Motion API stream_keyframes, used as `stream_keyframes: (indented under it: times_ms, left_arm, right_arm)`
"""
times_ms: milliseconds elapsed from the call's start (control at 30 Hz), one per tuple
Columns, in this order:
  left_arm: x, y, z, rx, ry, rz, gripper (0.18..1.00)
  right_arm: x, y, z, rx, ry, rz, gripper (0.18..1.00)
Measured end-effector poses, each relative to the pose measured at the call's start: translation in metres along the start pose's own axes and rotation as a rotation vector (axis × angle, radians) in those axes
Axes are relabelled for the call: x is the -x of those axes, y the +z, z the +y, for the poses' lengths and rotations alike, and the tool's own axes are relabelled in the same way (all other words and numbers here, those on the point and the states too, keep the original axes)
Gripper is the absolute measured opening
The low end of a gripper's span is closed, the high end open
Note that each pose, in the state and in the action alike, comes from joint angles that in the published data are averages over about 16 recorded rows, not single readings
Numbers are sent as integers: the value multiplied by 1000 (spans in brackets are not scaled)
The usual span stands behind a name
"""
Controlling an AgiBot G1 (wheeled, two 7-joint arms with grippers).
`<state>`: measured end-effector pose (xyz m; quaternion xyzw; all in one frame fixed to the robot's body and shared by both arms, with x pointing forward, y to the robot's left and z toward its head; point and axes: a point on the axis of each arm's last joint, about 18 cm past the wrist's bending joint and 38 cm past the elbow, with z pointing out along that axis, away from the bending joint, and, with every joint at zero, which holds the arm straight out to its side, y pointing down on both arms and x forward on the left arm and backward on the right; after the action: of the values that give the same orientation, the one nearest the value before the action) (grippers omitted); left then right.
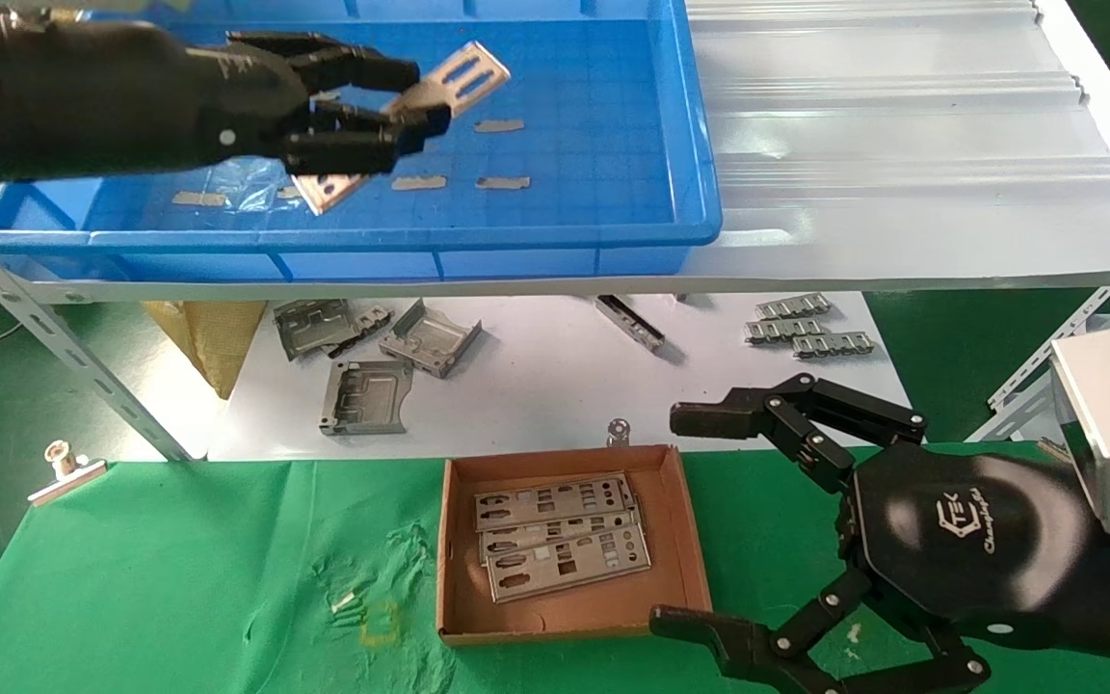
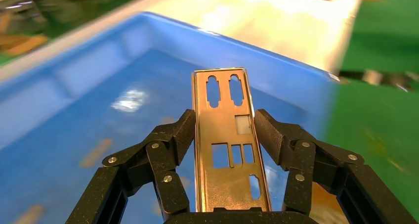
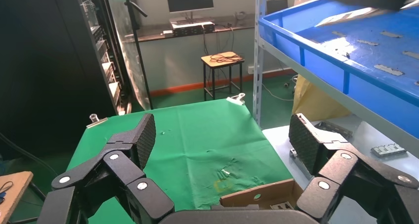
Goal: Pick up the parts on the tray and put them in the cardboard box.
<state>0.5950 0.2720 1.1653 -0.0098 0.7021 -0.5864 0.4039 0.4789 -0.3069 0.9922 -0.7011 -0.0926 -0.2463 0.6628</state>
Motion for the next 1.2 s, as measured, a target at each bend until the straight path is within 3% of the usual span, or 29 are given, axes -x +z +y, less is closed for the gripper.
stream_keyframes:
  times_ms: [300,567,933,1200]
  left_arm:
    - [-58,-28,17,12,126,225,465]
    - [-87,-27,61,49,203,331,465]
    - [-116,44,153,82,284,320,464]
    - [-138,98,202,111,352,309,464]
  right_arm:
    - [0,0,0,0,0,0,1000]
    - [0,0,0,0,0,0,1000]
    - [0,0,0,0,0,0,1000]
    - [0,0,0,0,0,0,1000]
